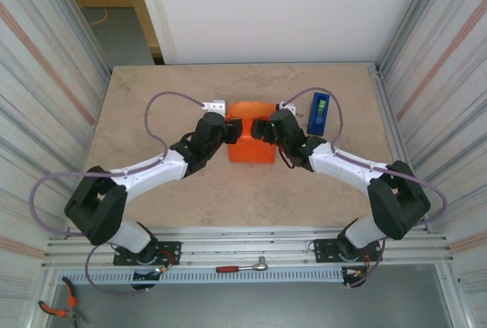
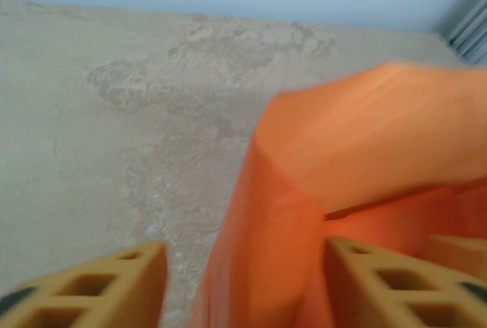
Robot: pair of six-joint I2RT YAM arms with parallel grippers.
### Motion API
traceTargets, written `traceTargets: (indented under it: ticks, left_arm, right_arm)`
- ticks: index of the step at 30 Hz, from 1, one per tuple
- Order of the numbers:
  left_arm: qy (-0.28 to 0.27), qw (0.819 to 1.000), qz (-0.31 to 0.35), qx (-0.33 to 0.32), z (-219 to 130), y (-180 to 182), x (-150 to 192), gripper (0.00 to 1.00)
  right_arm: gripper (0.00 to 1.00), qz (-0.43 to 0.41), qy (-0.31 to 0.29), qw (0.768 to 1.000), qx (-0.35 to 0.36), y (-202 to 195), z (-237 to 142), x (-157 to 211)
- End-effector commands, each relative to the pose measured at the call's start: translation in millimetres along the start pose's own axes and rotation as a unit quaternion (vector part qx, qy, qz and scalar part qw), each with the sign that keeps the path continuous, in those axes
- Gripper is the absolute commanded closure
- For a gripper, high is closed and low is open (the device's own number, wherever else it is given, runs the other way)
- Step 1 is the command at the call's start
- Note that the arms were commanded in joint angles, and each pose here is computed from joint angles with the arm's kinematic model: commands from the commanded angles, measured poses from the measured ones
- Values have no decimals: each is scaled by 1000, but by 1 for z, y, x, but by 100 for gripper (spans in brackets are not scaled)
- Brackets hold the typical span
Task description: Wrap the gift box in paper
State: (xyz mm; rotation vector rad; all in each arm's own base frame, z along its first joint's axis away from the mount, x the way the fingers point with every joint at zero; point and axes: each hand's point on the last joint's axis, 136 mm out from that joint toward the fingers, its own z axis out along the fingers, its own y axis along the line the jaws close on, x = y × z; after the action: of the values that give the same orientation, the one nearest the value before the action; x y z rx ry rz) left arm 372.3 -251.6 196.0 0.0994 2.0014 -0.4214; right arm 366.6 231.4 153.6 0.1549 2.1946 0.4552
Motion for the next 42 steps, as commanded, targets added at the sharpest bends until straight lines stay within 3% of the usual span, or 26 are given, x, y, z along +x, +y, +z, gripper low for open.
traceTargets:
  ticks: [1,5,14,22,26,31,34,40,42]
  left_arm:
    - [-40,999,-16,28,-22,-1,-34,22]
    - [-41,998,-26,45,-28,4,-36,11]
    - [-18,998,2,60,-9,-15,-12,9]
    - [1,999,32,-14,19,-2,10,9]
    - [18,998,42,-35,24,5,26,10]
    - [32,997,49,-44,22,7,43,11]
    - [36,997,56,-41,19,3,49,11]
    - [44,996,67,-39,14,-3,60,11]
    - [45,996,68,-41,13,-3,63,12]
  right_arm:
    - [12,-9,34,998,56,-32,2,29]
    - [13,-5,36,998,56,-35,-1,33]
    - [13,-3,46,998,49,-34,0,40]
    - [13,0,50,998,43,-31,0,40]
    - [2,15,31,999,36,-25,-9,22]
    - [2,44,-10,999,20,-17,-37,-20]
    - [2,53,-4,999,-12,-11,-47,-35]
    - [0,67,31,997,-30,-22,-56,-35]
    - [5,57,33,997,-42,-21,-57,-31]
